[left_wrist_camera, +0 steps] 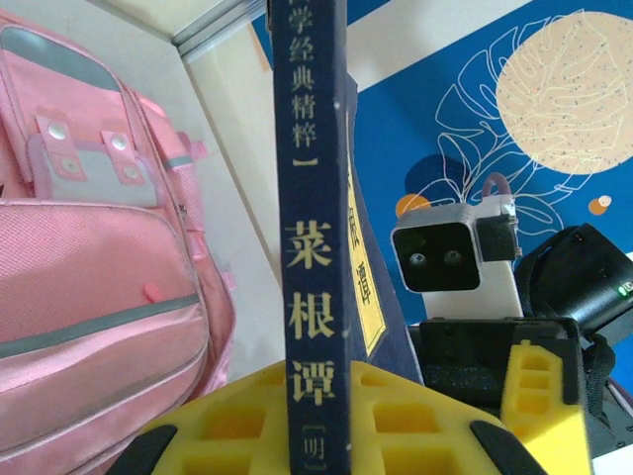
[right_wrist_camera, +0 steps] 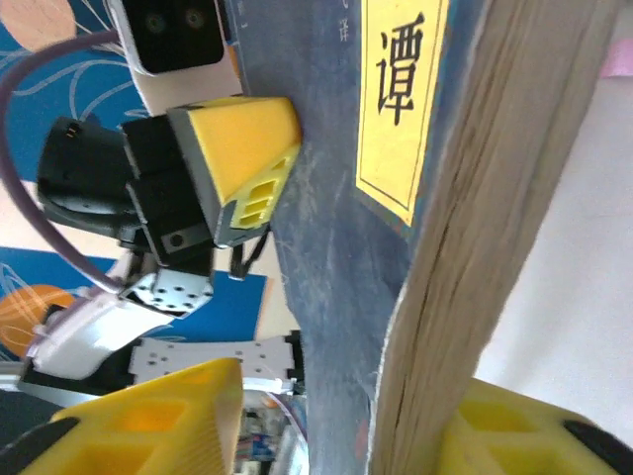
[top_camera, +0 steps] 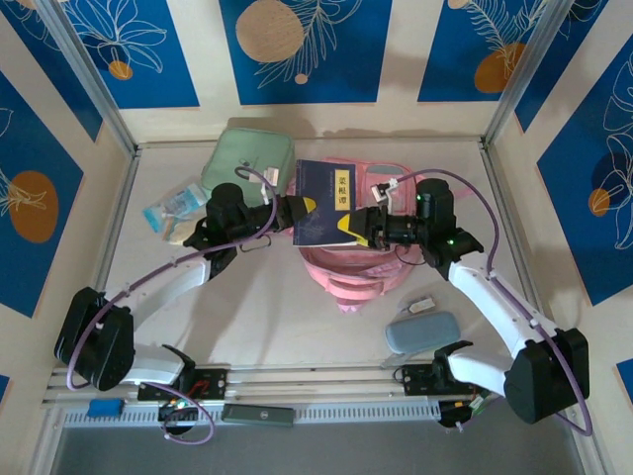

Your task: Pack the student bag

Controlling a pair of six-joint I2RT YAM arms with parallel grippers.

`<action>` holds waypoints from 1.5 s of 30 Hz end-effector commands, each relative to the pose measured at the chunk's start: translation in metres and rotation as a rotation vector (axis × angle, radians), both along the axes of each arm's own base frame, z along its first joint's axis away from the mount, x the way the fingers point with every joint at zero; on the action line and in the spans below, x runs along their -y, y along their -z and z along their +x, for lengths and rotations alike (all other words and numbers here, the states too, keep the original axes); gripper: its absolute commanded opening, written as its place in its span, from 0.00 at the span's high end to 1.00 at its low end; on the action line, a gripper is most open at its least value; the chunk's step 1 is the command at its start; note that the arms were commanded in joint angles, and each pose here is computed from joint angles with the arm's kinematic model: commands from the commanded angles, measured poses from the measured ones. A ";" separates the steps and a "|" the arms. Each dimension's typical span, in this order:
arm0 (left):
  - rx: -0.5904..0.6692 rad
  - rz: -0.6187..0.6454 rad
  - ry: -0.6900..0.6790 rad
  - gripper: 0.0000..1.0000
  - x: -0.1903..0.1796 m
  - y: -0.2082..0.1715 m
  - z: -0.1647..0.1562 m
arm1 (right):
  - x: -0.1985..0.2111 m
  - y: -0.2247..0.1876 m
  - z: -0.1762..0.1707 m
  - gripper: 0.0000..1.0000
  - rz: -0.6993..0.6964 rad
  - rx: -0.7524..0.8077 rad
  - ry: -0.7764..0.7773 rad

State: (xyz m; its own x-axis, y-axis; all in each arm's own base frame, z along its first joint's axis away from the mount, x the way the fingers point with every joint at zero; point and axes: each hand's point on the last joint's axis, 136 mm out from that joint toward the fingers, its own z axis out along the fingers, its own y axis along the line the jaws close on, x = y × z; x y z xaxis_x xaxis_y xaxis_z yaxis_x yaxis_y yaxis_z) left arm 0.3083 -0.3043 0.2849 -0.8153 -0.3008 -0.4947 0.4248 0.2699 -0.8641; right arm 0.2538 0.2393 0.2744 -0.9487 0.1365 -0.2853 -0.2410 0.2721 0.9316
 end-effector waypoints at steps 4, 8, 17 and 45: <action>0.079 0.012 0.011 1.00 0.003 -0.018 -0.006 | -0.003 0.004 0.010 0.80 -0.036 -0.002 -0.002; 0.083 0.032 0.009 0.98 0.002 -0.016 -0.006 | 0.000 0.006 0.013 0.97 -0.059 0.002 0.014; 0.165 0.353 0.006 0.52 -0.004 0.019 -0.002 | 0.032 0.012 0.014 1.00 -0.226 -0.018 0.118; 0.733 0.980 0.530 0.23 0.088 0.148 -0.009 | 0.162 0.064 -0.009 1.00 -0.393 -0.251 0.576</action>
State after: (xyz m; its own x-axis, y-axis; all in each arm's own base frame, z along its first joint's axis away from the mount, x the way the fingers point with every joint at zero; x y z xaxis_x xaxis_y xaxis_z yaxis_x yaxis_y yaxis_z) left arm 0.2972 -0.3811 0.1413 -0.2733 0.6514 -0.7078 0.9280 0.3724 -0.0156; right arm 0.2463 0.0810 0.2050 -0.8143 0.5504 -0.1841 0.2536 0.6227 0.7403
